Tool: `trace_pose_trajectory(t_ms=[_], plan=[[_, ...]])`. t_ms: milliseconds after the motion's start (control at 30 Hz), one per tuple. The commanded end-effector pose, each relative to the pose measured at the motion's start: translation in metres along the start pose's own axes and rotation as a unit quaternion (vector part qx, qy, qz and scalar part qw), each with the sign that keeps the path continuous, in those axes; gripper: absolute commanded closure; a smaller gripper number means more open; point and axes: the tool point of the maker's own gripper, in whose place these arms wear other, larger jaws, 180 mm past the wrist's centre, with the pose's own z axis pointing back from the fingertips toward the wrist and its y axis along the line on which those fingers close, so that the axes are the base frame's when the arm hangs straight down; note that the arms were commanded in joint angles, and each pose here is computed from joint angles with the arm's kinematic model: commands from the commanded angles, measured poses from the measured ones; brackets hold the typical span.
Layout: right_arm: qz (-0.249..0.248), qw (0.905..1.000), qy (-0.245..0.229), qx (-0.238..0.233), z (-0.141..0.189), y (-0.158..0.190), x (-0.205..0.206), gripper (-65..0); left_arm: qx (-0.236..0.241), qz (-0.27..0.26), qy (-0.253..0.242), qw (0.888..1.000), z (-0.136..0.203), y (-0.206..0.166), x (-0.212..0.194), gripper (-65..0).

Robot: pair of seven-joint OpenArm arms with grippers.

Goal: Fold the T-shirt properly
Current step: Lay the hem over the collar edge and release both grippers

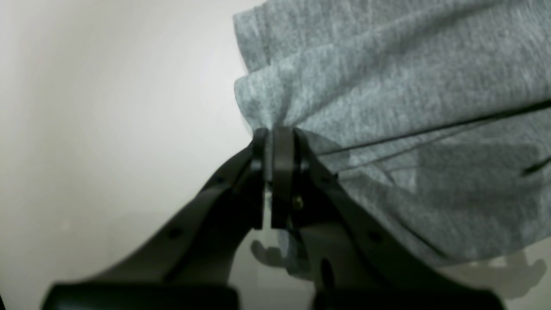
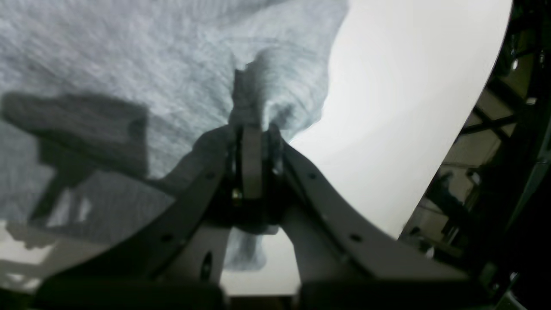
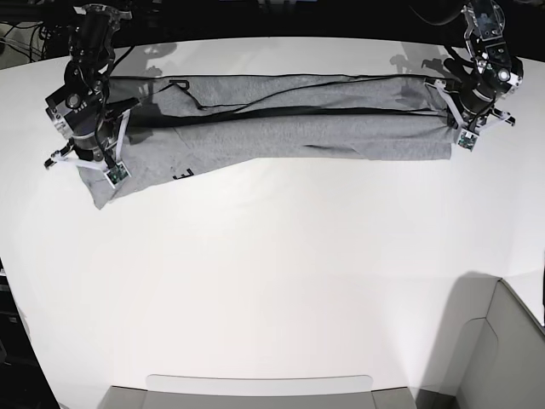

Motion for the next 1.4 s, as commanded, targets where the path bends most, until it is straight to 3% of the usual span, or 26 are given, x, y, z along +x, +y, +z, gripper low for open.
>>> trace_pose_trajectory(t_ms=[0,400,567,667,900,1067,1233,1367], plan=[[0.009,0.9998,0.003,-0.015,0.005,-0.008,-0.001,0.0,0.02,-0.006,-0.005,1.0,0.005,0.013,0.005,0.0],[0.004,0.9996,0.022,0.019,0.002,0.021,-0.017,0.0,0.02,-0.007,-0.003,1.0,0.004,0.013,0.003,0.0],[0.002,0.9995,0.025,0.017,0.002,0.02,-0.018,0.0,0.02,-0.009,-0.001,1.0,0.007,0.012,0.0,-15.6],[0.003,0.9996,0.022,0.016,0.002,0.019,-0.016,0.0,0.023,-0.012,-0.009,1.0,0.009,0.013,0.006,-17.0],[0.003,0.9997,0.019,0.017,0.002,0.02,-0.015,-15.7,0.037,-0.028,-0.011,0.999,0.021,0.017,0.018,-17.4],[0.003,0.9997,0.016,0.018,0.002,0.02,-0.013,-19.0,0.046,-0.025,-0.011,0.999,0.022,0.023,0.025,-17.2],[0.003,0.9997,0.017,0.019,0.001,0.02,-0.014,-19.0,0.098,0.032,0.031,0.994,0.034,0.062,0.009,-17.4],[0.003,0.9997,0.017,0.018,0.001,0.02,-0.014,-19.0,0.137,0.087,0.09,0.983,0.048,0.093,-0.004,-21.0]])
